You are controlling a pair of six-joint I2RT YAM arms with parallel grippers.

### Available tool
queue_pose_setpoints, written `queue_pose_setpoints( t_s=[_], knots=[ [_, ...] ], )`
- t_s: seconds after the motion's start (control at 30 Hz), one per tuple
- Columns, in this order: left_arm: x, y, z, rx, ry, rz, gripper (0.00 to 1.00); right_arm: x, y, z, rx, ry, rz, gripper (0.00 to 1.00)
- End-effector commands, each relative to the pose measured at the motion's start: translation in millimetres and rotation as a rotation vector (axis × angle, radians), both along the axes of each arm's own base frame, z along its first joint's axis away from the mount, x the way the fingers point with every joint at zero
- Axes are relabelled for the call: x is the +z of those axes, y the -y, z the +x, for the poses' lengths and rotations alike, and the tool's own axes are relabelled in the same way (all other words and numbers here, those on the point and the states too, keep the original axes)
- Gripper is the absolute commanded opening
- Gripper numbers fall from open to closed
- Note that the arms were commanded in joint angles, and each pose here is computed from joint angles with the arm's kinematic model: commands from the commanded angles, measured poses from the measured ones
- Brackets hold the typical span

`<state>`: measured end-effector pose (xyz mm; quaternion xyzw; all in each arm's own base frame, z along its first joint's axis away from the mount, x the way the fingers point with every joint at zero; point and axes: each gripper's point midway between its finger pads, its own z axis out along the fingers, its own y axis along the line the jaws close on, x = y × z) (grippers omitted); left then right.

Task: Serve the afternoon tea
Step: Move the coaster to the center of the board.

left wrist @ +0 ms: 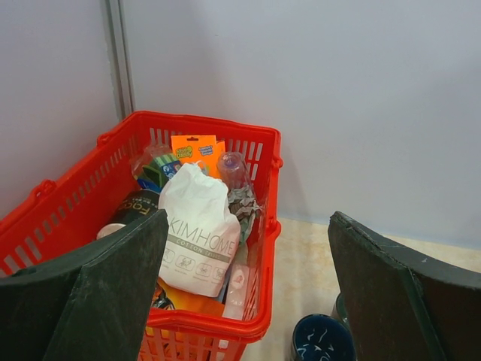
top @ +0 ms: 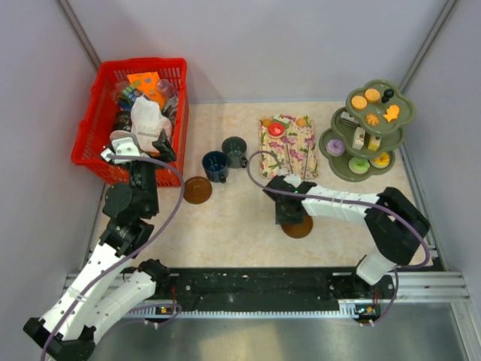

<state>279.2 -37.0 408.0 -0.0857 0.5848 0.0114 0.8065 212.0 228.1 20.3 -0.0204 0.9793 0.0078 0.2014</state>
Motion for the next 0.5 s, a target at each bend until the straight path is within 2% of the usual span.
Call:
queue_pose_setpoints(
  t_s=[0.0,0.47],
  knots=[
    [11,-4,-5,0.013,0.049,-0.015,0.92,-9,78,-20,-0.184,-0.087,-0.075,0.38],
    [10,-6,-5,0.021,0.053,-0.009,0.92,9,224,33,-0.699,0.069,0.119,0.38]
  ],
)
